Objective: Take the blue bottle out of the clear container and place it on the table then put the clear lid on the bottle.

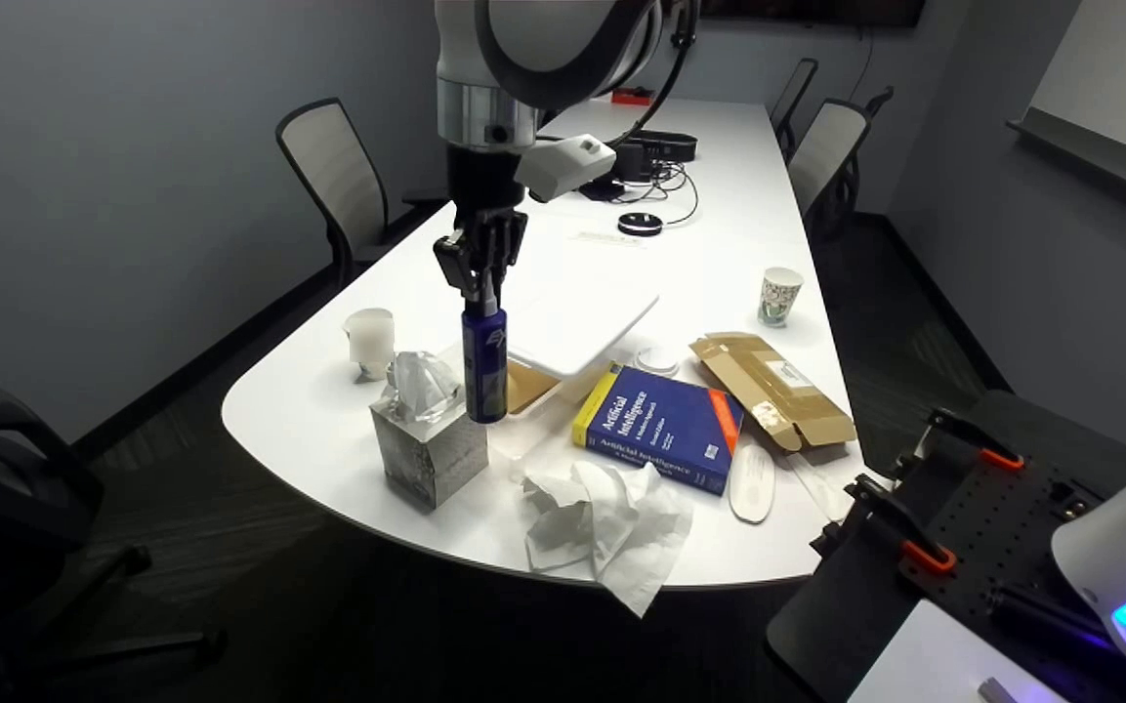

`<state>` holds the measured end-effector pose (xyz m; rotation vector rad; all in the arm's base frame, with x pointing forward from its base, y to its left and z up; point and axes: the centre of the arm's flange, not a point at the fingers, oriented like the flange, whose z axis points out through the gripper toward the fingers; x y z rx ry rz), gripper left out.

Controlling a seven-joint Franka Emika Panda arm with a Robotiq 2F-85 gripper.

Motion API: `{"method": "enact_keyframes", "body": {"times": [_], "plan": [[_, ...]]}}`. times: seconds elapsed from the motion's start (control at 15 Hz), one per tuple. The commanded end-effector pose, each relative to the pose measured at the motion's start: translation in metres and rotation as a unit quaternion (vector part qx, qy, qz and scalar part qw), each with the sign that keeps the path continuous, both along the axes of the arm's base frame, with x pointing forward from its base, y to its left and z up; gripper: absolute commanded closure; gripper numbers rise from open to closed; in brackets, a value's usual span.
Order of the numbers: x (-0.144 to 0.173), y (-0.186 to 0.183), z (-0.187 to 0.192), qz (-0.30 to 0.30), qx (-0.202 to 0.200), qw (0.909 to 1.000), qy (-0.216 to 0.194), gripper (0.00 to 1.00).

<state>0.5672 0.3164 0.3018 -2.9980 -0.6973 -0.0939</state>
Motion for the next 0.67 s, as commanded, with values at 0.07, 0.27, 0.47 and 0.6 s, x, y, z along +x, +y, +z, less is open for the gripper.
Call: {"method": "enact_keyframes", "body": {"times": [0.07, 0.27, 0.47, 0.6], "plan": [[-0.032, 0.003, -0.007, -0.014, -0.008, 0.9998, 0.008, 0.92], [-0.033, 0.005, -0.03, -0.019, -0.007, 0.9997, 0.011, 0.92], [-0.029, 0.004, -0.058, -0.014, 0.005, 0.9996, 0.022, 0.92], [-0.025, 0.003, -0.079, -0.012, 0.01, 0.9995, 0.027, 0.92]]}}
